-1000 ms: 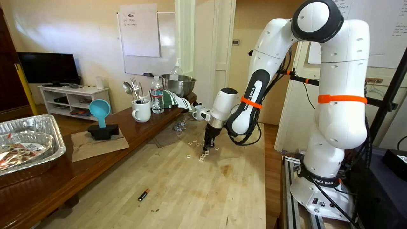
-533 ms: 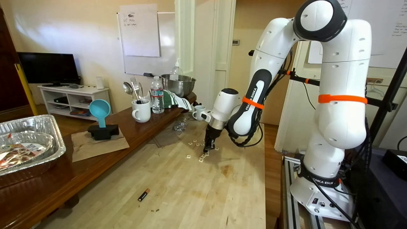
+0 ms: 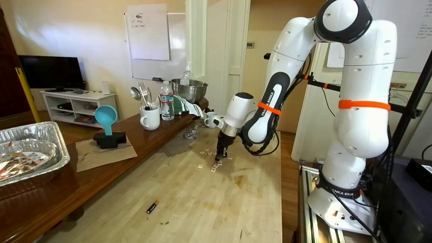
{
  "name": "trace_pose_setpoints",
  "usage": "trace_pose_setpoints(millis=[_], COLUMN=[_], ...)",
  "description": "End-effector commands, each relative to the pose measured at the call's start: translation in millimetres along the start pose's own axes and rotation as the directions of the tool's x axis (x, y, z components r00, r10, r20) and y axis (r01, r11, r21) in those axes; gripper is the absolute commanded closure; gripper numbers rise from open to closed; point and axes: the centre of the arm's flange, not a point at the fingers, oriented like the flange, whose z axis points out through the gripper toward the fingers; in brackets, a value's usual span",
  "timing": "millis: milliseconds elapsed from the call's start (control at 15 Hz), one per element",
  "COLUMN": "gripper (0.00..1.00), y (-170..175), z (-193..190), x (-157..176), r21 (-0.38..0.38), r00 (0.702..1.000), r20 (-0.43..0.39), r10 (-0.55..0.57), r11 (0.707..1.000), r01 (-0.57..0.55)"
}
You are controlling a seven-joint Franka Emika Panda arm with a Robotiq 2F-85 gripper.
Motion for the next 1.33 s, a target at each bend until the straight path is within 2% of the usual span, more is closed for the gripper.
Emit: trace_pose_setpoints(millis=[0, 667, 1267], gripper=[1.00, 1.00, 1.00], y=[-2.9, -7.4, -8.5], z=[-6.6, 2.8, 12.1], x=[-5.3, -8.6, -1.9], r21=[0.005, 0.021, 0.020], r00=[1.000, 0.999, 0.997], r20=[0.002, 0.035, 0.026], r10=[0.016, 0.004, 0.071], r11=[1.000, 1.000, 0.997], r01=[-0.016, -0.005, -0.071])
